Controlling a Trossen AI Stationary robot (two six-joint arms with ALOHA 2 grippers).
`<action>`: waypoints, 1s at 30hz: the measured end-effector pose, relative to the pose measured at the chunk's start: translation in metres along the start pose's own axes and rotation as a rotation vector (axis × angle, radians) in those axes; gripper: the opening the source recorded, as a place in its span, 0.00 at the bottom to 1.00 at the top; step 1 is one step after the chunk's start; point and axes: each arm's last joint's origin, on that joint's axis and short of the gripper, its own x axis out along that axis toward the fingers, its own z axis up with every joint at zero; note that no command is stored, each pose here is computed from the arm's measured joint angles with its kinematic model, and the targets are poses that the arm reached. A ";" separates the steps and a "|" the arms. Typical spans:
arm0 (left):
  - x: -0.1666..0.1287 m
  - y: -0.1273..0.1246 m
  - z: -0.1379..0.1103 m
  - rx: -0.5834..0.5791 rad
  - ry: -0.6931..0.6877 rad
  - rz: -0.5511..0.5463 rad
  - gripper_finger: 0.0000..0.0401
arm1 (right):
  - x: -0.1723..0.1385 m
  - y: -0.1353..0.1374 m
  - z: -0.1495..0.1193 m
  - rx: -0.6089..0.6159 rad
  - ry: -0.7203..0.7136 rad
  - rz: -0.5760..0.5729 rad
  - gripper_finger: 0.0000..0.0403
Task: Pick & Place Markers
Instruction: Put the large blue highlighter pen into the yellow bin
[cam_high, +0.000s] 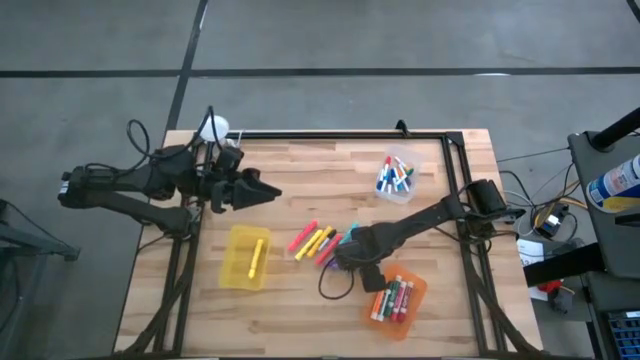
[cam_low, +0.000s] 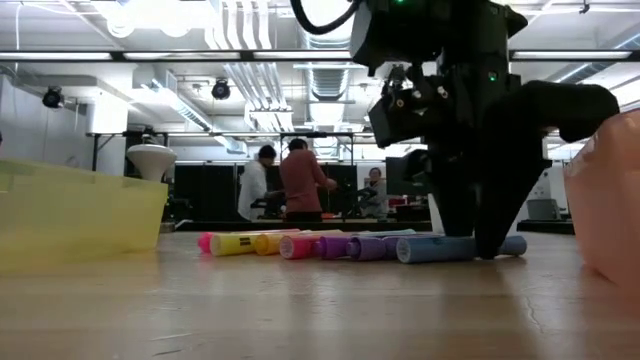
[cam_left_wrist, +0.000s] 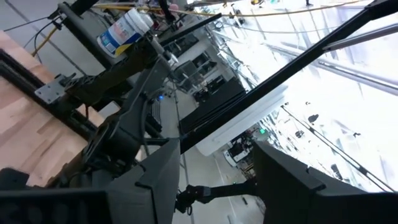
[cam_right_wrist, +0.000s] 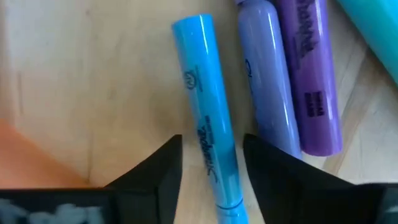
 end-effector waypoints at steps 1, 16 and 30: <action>0.000 0.000 0.000 0.001 -0.004 -0.005 0.48 | 0.002 0.000 -0.001 0.001 -0.001 -0.001 0.37; 0.003 0.002 -0.001 0.084 -0.002 0.004 0.48 | -0.029 -0.017 0.026 0.117 -0.091 0.011 0.11; 0.003 0.004 -0.002 0.355 0.018 0.027 0.48 | -0.151 -0.008 0.078 0.147 -0.378 0.051 0.11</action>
